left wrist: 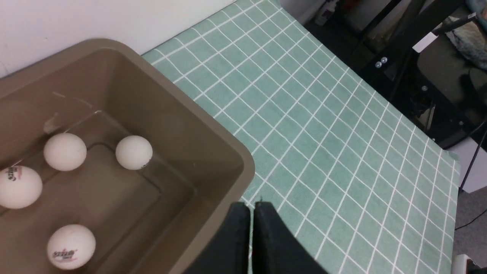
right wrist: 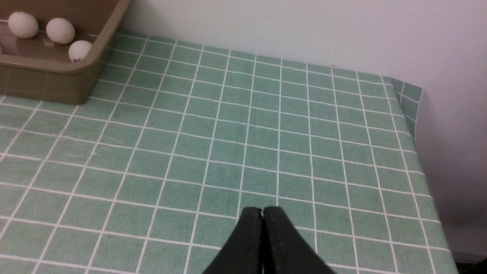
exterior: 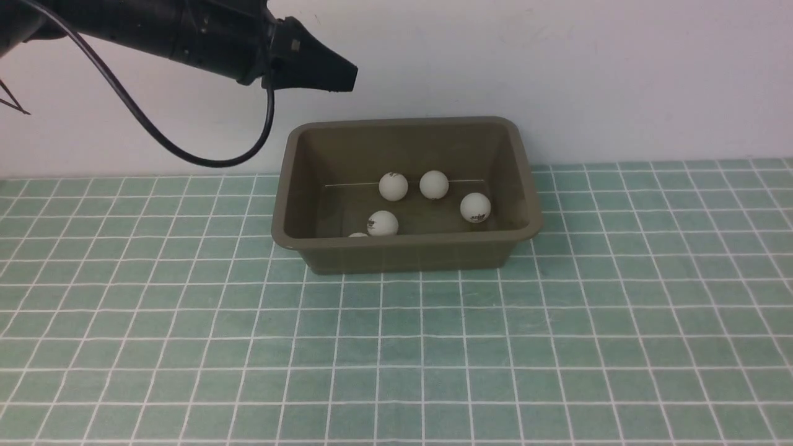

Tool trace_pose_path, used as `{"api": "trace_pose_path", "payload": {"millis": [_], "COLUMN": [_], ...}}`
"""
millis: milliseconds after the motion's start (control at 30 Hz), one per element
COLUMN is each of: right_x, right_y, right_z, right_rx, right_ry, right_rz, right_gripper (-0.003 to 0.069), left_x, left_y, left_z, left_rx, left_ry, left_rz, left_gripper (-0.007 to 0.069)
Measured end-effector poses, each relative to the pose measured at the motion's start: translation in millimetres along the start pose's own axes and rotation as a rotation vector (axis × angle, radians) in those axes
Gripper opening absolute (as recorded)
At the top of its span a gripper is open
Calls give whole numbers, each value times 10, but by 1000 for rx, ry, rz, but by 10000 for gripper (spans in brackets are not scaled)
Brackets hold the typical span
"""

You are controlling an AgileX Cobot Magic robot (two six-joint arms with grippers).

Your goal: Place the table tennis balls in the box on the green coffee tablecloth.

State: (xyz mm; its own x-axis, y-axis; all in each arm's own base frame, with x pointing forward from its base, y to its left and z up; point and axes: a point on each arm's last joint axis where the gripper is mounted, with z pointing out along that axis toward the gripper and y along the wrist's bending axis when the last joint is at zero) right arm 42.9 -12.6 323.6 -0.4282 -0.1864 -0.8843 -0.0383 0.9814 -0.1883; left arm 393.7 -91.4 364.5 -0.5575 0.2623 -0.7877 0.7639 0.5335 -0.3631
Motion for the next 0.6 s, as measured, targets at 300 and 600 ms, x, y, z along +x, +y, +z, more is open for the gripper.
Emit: {"api": "trace_pose_path", "payload": {"millis": [300,600], "right_x": [0,0], "right_y": [2,2], "right_z": [0,0], "right_rx": [-2,-2], "right_ry": [0,0], "right_rz": [2,2], "right_gripper": [-18,-18], "left_x": [-233,-110], "left_y": [-619,-1241], "left_z": [-641,-1381], "left_rx": [-330,-713], "left_ry": [-51,-238], "left_rz": [290,471], "left_gripper": [-4,-4]}}
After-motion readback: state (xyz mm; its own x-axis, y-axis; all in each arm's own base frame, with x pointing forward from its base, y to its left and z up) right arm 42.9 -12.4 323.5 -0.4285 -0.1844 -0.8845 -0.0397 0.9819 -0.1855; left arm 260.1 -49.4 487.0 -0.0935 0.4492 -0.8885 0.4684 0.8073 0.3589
